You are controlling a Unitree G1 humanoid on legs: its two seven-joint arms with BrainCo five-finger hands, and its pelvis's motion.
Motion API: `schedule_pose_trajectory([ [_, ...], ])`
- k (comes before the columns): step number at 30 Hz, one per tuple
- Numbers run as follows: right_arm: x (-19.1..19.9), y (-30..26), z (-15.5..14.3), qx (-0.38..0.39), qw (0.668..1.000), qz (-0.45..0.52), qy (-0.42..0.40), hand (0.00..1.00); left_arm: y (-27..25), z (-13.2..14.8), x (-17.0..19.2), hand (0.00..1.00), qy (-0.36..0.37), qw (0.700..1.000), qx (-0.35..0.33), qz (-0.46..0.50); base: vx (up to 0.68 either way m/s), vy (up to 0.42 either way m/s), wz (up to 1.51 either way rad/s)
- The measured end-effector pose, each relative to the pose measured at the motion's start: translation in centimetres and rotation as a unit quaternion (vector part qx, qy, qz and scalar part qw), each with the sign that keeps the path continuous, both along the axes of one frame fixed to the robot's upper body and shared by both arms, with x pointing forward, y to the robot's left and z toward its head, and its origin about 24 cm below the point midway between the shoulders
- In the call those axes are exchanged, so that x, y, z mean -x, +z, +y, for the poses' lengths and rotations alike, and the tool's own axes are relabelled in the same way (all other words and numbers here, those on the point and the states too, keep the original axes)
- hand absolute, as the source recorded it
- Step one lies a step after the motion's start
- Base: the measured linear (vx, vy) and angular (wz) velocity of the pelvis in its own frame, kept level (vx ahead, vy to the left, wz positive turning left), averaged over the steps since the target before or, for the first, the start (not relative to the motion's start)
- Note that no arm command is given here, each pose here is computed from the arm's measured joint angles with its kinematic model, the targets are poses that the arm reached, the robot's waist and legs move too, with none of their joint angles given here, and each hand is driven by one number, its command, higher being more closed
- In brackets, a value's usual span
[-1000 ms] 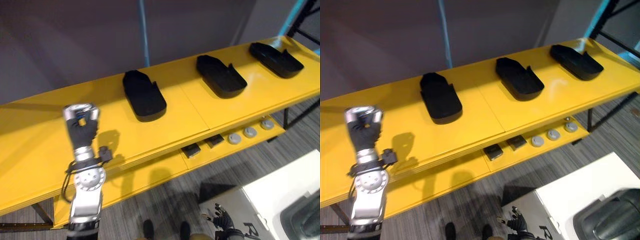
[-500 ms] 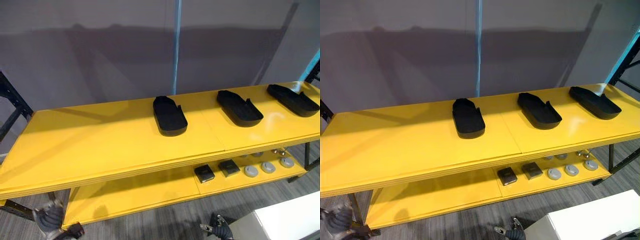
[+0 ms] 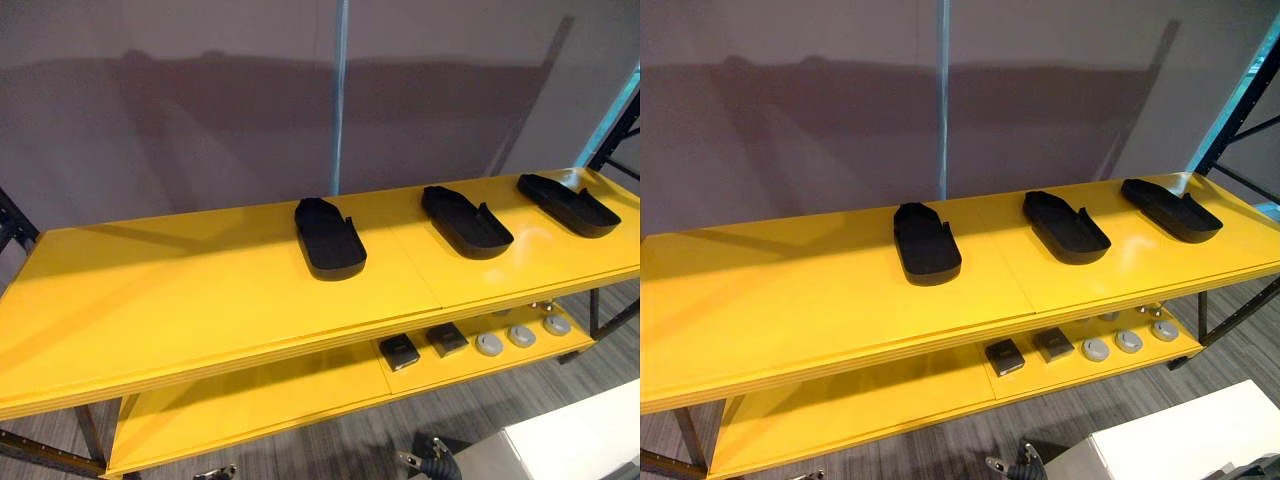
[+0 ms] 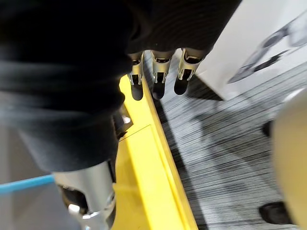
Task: Walk over and take plastic housings, then place them on the shelf
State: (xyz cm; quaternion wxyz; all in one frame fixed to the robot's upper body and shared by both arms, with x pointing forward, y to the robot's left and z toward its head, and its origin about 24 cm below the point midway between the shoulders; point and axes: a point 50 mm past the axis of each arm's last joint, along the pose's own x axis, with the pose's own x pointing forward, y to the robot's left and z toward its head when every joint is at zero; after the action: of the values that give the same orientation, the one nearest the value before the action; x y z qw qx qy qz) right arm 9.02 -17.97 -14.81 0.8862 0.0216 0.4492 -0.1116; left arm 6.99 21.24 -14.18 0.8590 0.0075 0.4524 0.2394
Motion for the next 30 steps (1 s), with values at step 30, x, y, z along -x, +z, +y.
schedule_pose_trajectory([
  [30,-3.7,1.2,0.4,0.014,0.998,-0.050,0.022,0.00,0.7,-2.4,-6.3,0.00,-0.119,0.992,0.001,-0.046,-0.02,0.011,-0.23],
])
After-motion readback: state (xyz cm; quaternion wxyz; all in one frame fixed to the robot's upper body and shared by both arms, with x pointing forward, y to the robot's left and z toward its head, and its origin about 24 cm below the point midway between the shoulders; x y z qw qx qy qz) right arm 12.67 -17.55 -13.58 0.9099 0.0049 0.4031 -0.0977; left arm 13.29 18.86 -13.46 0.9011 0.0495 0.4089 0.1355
